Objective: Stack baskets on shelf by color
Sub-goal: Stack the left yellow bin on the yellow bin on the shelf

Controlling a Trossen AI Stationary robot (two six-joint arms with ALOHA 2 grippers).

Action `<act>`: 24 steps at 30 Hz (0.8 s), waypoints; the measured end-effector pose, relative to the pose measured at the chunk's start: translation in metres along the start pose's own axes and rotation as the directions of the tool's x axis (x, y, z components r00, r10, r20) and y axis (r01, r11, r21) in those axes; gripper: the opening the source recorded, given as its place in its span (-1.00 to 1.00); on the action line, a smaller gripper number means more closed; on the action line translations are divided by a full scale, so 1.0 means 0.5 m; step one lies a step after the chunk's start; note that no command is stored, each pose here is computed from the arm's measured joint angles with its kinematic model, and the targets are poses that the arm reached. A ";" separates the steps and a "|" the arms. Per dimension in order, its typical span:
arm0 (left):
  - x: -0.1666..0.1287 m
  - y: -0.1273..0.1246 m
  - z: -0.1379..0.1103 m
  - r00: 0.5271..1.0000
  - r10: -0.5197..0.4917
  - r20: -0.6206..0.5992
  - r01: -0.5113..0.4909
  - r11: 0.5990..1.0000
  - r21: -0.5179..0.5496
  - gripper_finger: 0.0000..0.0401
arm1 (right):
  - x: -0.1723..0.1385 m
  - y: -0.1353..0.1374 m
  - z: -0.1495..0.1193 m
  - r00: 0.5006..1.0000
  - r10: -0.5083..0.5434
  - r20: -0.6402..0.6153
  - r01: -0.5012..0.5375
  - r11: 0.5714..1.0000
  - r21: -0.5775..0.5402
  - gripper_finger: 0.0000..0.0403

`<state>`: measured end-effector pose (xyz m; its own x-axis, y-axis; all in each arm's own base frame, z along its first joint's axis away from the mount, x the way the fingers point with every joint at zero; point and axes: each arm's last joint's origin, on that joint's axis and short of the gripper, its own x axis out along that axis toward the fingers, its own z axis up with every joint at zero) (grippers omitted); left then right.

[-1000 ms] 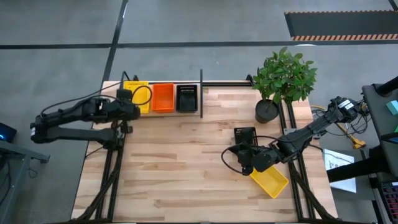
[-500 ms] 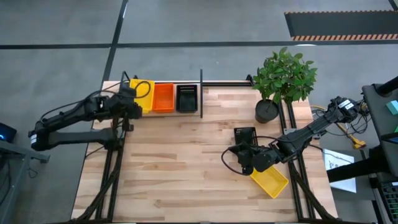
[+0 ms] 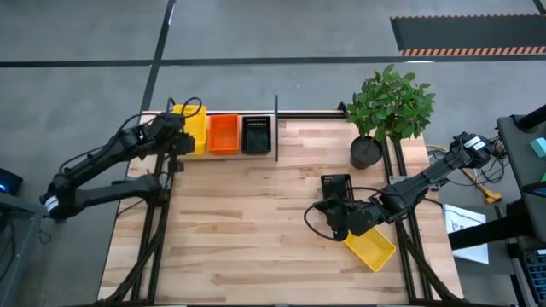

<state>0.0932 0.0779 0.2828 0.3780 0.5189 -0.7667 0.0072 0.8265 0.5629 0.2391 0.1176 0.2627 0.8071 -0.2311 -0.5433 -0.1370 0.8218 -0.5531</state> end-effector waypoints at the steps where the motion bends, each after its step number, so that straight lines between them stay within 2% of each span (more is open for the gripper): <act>1: 0.004 0.003 0.001 1.000 0.001 -0.004 -0.001 1.000 0.007 -1.00 | 0.000 0.000 0.000 1.000 0.000 0.001 0.000 1.000 0.001 -0.96; 14: 0.058 0.017 0.010 0.992 -0.078 -0.097 0.081 0.996 0.031 -1.00 | 0.000 0.000 0.000 1.000 -0.001 0.001 0.001 1.000 -0.001 -0.96; 24: 0.073 0.016 0.012 0.987 -0.106 -0.121 0.110 0.993 0.034 -0.99 | 0.000 0.000 0.000 1.000 -0.002 0.001 0.002 1.000 0.006 -0.96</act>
<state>0.1128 0.1022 0.2614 0.2603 0.4513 -0.8535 0.0800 0.8709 0.4849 0.2392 0.1176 0.2628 0.8079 -0.2321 -0.5418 -0.1322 0.8245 -0.5503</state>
